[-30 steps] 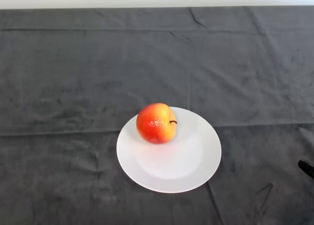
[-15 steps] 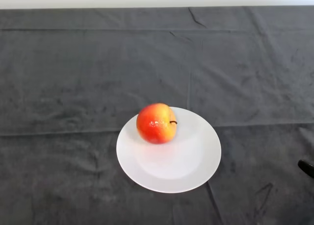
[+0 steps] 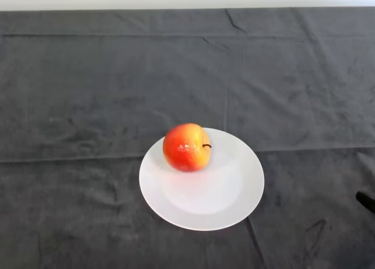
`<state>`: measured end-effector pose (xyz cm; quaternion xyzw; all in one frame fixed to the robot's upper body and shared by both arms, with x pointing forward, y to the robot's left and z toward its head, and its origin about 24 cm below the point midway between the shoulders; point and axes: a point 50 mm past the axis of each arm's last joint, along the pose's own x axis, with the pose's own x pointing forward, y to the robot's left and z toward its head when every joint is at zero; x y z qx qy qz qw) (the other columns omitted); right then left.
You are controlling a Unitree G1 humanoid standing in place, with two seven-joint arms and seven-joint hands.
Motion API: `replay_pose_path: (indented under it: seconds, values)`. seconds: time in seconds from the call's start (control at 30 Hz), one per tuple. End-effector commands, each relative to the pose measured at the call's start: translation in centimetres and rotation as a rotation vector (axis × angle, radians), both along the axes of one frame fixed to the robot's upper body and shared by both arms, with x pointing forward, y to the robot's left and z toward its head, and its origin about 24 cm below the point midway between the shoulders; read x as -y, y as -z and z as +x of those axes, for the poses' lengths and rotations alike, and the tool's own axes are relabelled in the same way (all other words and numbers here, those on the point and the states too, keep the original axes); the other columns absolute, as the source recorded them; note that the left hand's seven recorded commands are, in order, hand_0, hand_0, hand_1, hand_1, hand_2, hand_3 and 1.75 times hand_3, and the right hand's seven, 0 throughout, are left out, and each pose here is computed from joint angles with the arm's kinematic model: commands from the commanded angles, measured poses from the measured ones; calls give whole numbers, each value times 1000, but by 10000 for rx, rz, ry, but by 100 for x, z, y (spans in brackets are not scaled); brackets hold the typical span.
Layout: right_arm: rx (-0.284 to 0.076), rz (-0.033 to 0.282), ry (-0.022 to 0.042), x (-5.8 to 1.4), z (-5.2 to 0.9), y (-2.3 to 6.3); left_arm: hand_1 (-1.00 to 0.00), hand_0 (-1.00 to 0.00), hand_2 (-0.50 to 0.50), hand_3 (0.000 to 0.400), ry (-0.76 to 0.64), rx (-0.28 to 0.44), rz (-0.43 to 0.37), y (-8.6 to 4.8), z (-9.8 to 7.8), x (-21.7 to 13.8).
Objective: Move the apple to the plate
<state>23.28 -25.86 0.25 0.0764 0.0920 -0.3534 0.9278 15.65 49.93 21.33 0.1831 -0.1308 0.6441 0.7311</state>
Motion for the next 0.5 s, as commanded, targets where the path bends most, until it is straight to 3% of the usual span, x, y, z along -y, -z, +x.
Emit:
replay_pose_path:
  seconds: [0.03, 0.5]
  values:
    - [-637, 453, 94, -23, -75, 149, 0, 0, 0, 0, -222, -196, 901, -290, -89, -58]
    - [-637, 453, 94, -23, -76, 149, 0, 0, 0, 0, -195, -168, 903, -306, -82, -48]
